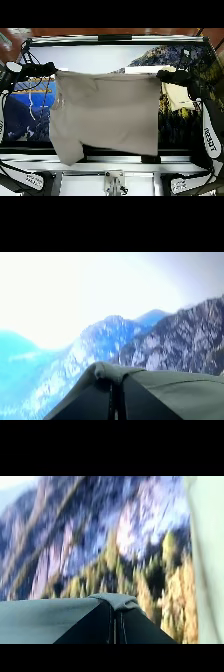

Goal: Fold the shirts.

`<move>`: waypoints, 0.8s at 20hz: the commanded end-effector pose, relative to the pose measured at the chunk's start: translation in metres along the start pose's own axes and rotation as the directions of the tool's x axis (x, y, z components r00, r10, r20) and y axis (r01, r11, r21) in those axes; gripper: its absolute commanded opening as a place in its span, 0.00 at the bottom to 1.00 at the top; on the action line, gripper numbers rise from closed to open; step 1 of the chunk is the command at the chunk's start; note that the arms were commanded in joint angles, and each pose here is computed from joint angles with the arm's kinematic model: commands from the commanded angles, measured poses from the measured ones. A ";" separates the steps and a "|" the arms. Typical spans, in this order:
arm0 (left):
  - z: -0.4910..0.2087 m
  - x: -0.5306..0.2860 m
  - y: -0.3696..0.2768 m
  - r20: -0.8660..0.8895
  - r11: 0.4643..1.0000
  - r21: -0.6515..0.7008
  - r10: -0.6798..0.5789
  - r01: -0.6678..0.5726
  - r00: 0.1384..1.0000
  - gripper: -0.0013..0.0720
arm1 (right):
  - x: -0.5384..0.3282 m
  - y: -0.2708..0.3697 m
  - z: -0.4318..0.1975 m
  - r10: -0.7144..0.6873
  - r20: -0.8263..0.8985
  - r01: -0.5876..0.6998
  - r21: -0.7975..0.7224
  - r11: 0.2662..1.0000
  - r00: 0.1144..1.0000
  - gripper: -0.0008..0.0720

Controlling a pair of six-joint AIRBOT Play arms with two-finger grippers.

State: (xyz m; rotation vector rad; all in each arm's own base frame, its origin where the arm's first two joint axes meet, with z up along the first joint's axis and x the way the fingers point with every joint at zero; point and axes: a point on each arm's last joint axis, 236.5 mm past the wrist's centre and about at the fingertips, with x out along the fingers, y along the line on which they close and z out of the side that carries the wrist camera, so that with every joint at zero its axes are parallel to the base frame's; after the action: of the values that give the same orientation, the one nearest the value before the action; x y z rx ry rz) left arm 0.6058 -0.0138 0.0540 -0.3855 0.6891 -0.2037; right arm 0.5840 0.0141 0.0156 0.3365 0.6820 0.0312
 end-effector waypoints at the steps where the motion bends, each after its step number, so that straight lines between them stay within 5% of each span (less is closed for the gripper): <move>1: 0.024 0.017 0.019 0.128 0.998 -0.042 0.049 -0.043 0.991 0.05 | 0.008 -0.007 0.033 -0.030 0.164 0.021 0.057 0.998 0.986 0.10; 5: -0.040 0.047 0.014 -0.078 0.998 -0.057 -0.009 0.004 0.997 0.06 | 0.038 0.001 -0.033 -0.013 -0.035 0.015 0.074 0.997 0.999 0.10; 9: -0.045 0.044 0.014 -0.106 0.998 -0.053 -0.022 0.016 0.994 0.06 | 0.033 0.010 -0.064 0.012 -0.167 0.005 0.098 0.995 0.986 0.10; 13: -0.058 0.006 -0.002 -0.286 0.977 0.161 -0.091 0.141 0.954 0.06 | -0.020 0.006 -0.075 0.012 -0.329 0.012 0.070 0.997 0.944 0.10; 16: -0.101 -0.013 0.028 -0.479 0.976 0.202 0.026 0.081 0.878 0.05 | -0.039 -0.002 -0.115 -0.017 -0.501 0.056 0.064 0.996 0.865 0.10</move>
State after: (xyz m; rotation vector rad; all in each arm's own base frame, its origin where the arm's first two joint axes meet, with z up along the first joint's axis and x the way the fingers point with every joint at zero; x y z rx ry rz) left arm 0.5742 -0.0268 0.0008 -0.2369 0.9372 -0.3817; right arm 0.5269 0.0396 -0.0306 0.4050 1.0107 0.0570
